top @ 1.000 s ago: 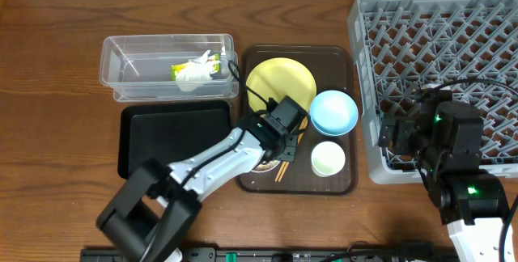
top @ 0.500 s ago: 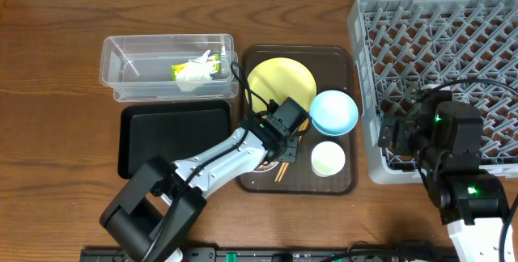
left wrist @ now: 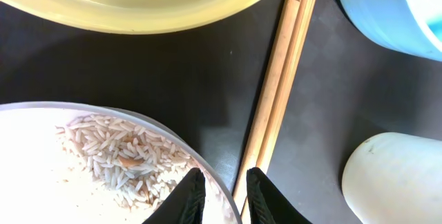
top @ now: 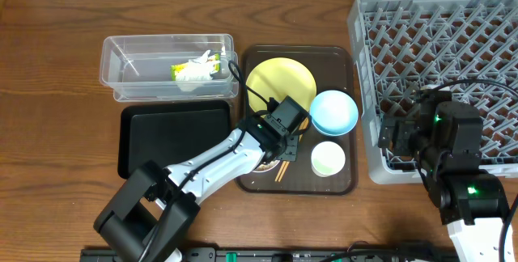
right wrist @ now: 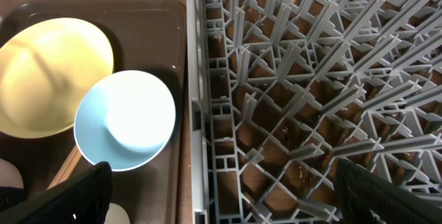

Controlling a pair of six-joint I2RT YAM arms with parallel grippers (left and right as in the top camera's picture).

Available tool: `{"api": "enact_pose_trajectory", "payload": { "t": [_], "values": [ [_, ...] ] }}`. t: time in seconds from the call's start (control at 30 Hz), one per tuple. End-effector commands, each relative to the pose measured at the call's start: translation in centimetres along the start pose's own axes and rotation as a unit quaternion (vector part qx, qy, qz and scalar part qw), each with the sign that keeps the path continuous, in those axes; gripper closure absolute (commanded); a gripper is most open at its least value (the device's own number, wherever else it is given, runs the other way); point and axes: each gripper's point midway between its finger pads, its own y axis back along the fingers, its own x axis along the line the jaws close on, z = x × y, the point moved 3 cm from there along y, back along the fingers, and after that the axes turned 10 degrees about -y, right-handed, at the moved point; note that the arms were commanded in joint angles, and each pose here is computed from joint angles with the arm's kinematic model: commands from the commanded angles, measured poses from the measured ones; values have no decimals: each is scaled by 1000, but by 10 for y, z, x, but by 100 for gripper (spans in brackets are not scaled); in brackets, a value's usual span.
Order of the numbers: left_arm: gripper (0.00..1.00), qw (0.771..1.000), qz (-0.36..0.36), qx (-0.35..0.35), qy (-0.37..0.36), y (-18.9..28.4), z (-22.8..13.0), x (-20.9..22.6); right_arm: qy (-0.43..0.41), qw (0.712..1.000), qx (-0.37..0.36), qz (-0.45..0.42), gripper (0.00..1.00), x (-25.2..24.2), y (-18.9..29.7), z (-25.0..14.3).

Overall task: Sort waste into correct bins and load items into the dishwasher rack
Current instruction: 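Reach the left gripper to the white rice bowl and grip its rim, then carry the bowl over the black tray and tip the rice out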

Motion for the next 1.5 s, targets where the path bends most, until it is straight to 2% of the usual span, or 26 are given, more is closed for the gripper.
{"api": "enact_pose_trajectory", "payload": {
  "t": [0.0, 0.3, 0.47, 0.67, 0.87, 1.03, 1.13, 1.3, 1.47],
  "values": [
    [75, 1000, 1, -3, -6, 5, -1, -4, 1, 1000, -7, 9, 1, 5, 4, 5],
    [77, 1000, 9, 13, -14, -3, -13, -6, 1, 1000, -7, 9, 1, 5, 4, 5],
    [91, 1000, 20, 7, -15, -3, -11, -3, 1, 1000, -8, 9, 1, 5, 4, 6],
    [94, 1000, 20, 7, -15, -2, -10, -3, 1, 1000, -8, 9, 1, 5, 4, 6],
    [94, 1000, 10, -12, -16, 25, 0, -8, 1, 1000, -8, 9, 1, 5, 4, 6],
    [94, 998, -5, -42, -48, 61, 9, -13, 1, 1000, -8, 9, 1, 5, 4, 6],
    [94, 996, -26, -57, -60, 81, 12, -11, 1, 1000, -7, 9, 1, 5, 4, 5],
    [94, 994, -80, -73, -28, 109, 23, 7, 1, 1000, -7, 9, 1, 5, 4, 5],
    [94, 986, -150, -77, 8, 126, 34, 44, 1, 1000, -4, 8, 1, 5, 4, 4]
  ]
}}
